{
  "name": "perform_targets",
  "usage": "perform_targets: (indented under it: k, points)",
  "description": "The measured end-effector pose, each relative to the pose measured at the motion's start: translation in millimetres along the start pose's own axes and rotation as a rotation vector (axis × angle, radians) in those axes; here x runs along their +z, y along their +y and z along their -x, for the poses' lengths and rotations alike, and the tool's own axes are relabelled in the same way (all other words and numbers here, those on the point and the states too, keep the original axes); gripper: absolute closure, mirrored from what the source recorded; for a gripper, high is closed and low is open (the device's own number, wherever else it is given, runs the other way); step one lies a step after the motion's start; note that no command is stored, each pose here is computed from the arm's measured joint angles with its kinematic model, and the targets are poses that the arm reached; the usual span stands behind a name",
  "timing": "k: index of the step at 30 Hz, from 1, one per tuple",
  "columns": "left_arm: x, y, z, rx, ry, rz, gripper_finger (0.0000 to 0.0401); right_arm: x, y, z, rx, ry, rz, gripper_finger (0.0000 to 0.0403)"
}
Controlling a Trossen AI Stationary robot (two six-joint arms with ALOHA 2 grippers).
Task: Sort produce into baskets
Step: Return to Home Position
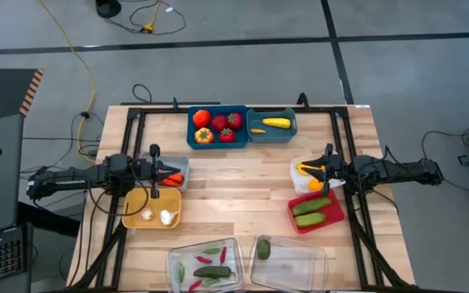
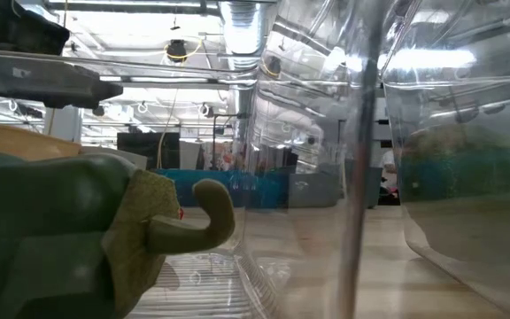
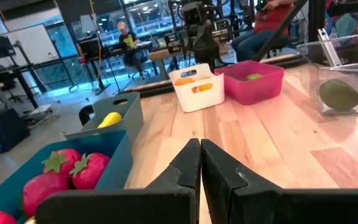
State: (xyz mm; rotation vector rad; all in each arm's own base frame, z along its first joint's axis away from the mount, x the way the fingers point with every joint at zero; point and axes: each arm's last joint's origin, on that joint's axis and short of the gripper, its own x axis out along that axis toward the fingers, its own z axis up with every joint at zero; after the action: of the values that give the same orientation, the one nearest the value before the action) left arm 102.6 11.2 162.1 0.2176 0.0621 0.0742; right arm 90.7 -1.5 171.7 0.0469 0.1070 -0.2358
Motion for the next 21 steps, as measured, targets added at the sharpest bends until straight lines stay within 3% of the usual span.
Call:
perform_targets:
  k: [21]
  points:
    - [0.5,-0.7,0.6,-0.005,-0.01,-0.018,0.0401,0.0,0.0,0.0,0.0,0.0,0.0,0.0291]
